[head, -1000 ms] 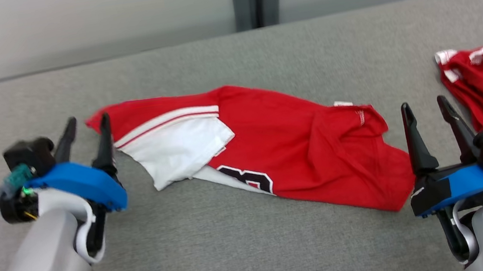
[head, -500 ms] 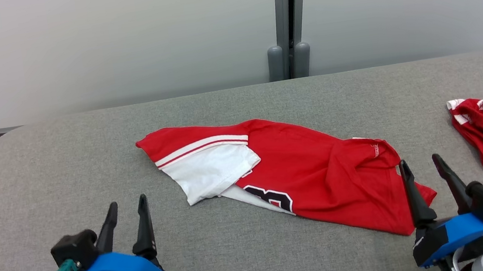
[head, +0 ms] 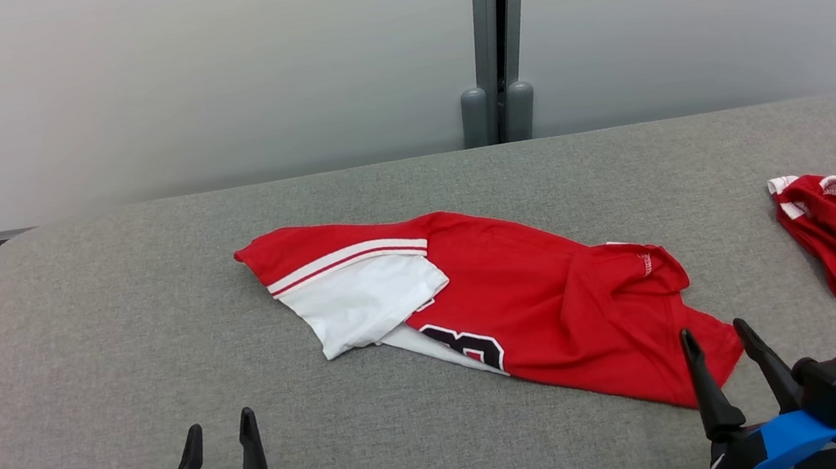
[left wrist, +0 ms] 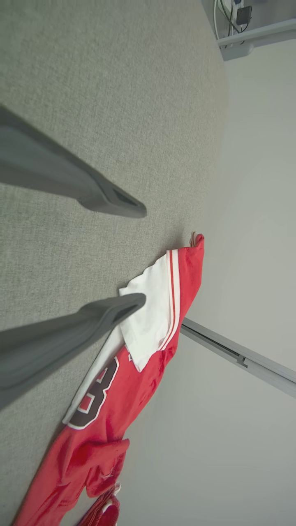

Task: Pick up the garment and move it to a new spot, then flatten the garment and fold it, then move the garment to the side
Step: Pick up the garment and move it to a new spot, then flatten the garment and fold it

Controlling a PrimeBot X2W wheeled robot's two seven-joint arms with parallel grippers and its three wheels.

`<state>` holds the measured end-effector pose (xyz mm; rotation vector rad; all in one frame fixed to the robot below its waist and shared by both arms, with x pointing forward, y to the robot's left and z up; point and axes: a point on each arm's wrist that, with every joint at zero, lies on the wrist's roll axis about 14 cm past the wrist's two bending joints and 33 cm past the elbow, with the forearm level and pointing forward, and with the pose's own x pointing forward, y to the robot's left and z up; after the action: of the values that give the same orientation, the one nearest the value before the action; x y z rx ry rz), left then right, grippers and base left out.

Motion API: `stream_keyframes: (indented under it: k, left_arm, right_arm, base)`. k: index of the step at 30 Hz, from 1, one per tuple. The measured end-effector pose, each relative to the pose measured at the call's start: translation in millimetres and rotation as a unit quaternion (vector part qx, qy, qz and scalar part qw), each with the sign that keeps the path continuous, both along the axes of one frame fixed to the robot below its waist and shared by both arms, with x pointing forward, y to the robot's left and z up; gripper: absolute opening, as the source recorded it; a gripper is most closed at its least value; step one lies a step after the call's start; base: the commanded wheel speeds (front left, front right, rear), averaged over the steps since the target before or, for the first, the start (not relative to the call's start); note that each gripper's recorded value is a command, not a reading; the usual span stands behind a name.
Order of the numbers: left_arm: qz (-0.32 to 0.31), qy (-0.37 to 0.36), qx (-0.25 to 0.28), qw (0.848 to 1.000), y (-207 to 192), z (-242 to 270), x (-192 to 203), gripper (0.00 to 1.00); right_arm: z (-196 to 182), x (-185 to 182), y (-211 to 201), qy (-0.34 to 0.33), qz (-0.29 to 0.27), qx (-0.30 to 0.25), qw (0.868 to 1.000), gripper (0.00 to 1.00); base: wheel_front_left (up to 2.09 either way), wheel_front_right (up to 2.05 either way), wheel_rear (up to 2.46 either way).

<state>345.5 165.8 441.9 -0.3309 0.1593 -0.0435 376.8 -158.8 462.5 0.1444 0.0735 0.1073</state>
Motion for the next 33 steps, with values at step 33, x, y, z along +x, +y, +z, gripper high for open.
stream_keyframes:
  k: [33]
  left_arm:
    - [0.008,0.003,0.013,1.0,2.8,-5.9,-1.7,1.0]
  right_arm:
    - [0.1,24.5,9.2,0.002,0.018,-0.026,1.0,1.0]
  base:
    - [0.0,0.0,0.0]
